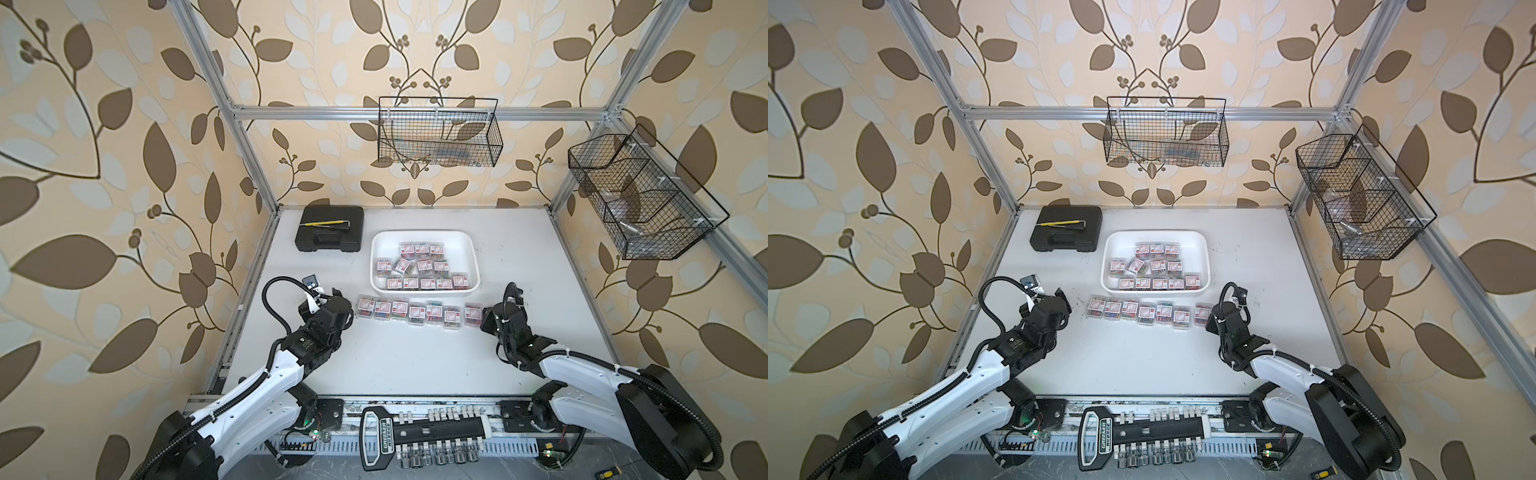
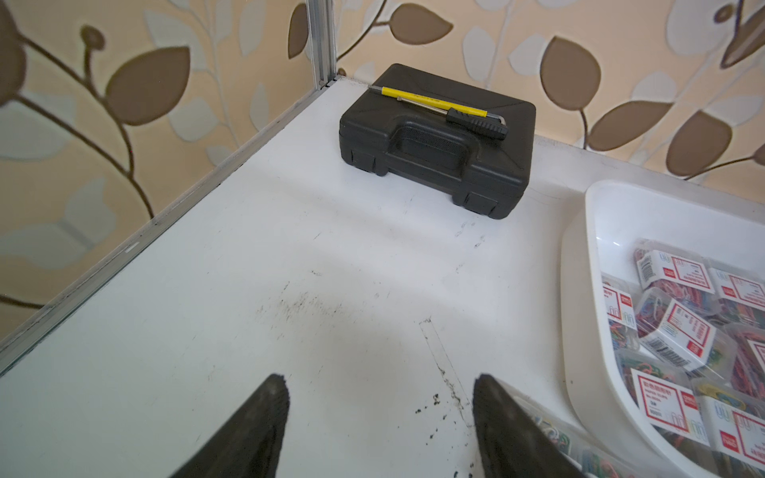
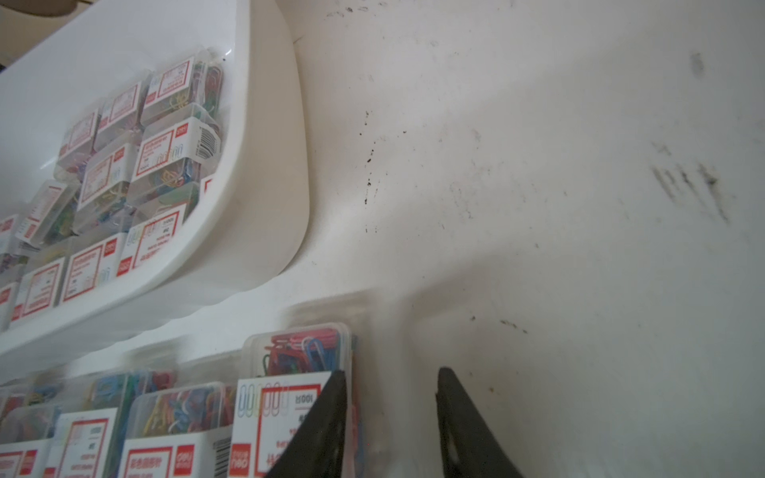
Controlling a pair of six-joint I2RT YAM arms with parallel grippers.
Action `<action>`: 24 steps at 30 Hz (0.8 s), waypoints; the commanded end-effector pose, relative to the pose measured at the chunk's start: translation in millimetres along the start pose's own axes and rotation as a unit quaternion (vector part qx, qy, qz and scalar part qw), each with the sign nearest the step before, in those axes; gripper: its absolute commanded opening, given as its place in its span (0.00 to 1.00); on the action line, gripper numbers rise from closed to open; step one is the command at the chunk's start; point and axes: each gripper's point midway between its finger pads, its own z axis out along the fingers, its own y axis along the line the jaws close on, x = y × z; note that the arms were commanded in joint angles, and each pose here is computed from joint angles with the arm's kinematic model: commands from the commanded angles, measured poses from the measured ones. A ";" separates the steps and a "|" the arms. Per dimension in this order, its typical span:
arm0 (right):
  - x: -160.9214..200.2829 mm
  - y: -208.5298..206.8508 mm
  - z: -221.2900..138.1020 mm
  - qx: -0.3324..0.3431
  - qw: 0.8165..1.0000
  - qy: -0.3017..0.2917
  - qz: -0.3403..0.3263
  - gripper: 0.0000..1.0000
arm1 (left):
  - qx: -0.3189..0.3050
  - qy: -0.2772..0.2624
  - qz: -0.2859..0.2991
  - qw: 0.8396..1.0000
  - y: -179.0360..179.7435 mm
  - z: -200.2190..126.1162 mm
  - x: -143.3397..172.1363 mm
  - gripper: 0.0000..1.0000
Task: Take the paper clips out of the storage box
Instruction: Place the boxed paper clips at the center of the board.
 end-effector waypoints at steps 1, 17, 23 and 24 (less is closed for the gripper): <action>0.7 2.9 1.6 -0.009 1.000 0.001 0.010 0.33 | -0.009 -0.019 -0.016 1.000 -1.1 -2.0 -12.8 0.73; 3.2 18.5 1.0 -0.021 1.000 -0.007 -0.005 0.33 | -0.011 -0.018 -0.016 1.000 -1.1 -1.5 -12.6 0.72; 6.2 27.7 -1.2 -0.025 1.000 -0.012 -0.002 0.33 | -0.011 -0.017 -0.014 1.000 -1.5 -1.2 -12.0 0.72; 6.3 26.8 -1.2 -0.021 1.000 -0.013 0.002 0.32 | -0.012 -0.017 -0.013 1.000 -1.1 -1.1 -11.9 0.72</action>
